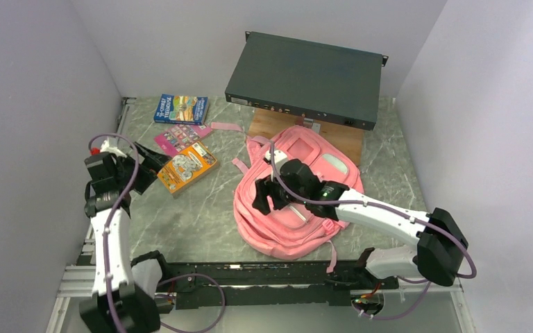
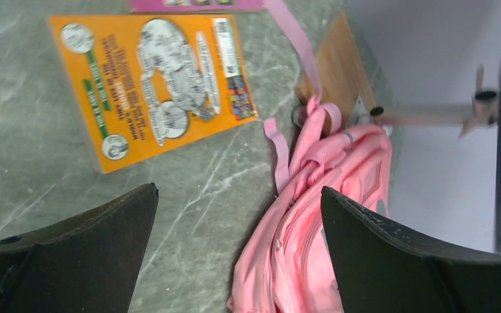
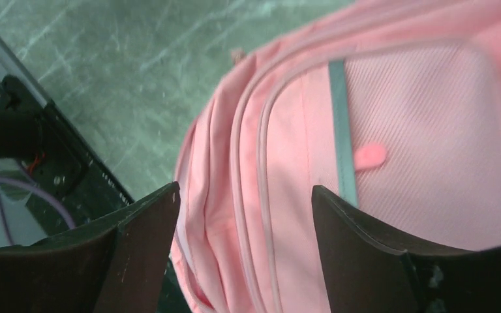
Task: Pack the student bag
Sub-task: Pick up the book from the center of the board.
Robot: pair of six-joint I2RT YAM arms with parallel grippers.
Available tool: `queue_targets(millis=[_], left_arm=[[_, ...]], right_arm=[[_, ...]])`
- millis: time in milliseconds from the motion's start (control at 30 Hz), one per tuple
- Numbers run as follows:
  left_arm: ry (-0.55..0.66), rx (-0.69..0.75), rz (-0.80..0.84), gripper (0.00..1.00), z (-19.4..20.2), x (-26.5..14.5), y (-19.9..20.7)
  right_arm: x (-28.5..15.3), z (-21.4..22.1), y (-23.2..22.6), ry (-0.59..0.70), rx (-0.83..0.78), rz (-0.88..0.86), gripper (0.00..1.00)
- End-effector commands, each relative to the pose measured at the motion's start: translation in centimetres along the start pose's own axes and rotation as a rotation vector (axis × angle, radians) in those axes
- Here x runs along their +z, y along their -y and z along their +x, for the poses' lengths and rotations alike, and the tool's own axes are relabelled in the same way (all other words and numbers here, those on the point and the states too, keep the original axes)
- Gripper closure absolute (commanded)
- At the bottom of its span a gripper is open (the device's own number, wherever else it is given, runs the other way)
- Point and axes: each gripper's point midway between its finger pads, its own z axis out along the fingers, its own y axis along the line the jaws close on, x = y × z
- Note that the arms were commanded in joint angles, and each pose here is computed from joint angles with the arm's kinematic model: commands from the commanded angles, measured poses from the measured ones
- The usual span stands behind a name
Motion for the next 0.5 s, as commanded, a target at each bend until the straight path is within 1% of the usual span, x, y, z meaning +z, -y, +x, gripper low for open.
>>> queue_targets(millis=[0, 33, 67, 100, 200, 233, 333, 367, 400, 433, 467], left_arm=[[-0.145, -0.280, -0.017, 0.00, 1.5, 3.0, -3.8], [-0.126, -0.285, -0.028, 0.00, 1.0, 3.7, -4.3], [-0.107, -0.285, -0.054, 0.00, 0.7, 4.3, -5.1], [-0.099, -0.290, -0.087, 0.00, 0.6, 4.7, -5.9], [-0.071, -0.224, -0.199, 0.00, -0.9, 5.0, -7.7], [-0.060, -0.209, -0.241, 0.00, -1.2, 5.1, -8.5], [-0.085, -0.190, -0.275, 0.00, -1.0, 5.8, -9.8], [-0.107, -0.194, -0.268, 0.00, -0.5, 6.3, -10.1], [-0.128, -0.198, -0.256, 0.01, -0.1, 6.7, -10.2], [-0.156, -0.201, -0.251, 0.01, 0.5, 7.1, -10.5], [-0.181, -0.203, -0.252, 0.01, 0.9, 7.4, -10.9]], right_arm=[[-1.9, -7.0, 0.4, 0.179, -0.108, 0.126, 0.19], [-1.9, -7.7, 0.4, 0.184, -0.116, 0.140, 0.14], [-1.9, -8.7, 0.2, 0.200, -0.122, 0.147, 0.12], [-1.6, -9.6, 0.0, 0.212, -0.129, 0.148, 0.11], [0.4, -11.8, -0.3, 0.248, -0.120, 0.164, 0.10], [1.1, -13.1, -0.6, 0.269, -0.101, 0.172, 0.10], [4.8, -14.8, -0.9, 0.262, -0.056, 0.190, 0.14], [6.3, -15.2, -1.0, 0.259, -0.049, 0.195, 0.16], [5.4, -17.2, -2.0, 0.313, -0.039, 0.178, 0.19], [8.4, -16.1, -1.3, 0.272, -0.038, 0.201, 0.23], [10.2, -15.8, -1.0, 0.261, -0.039, 0.214, 0.26]])
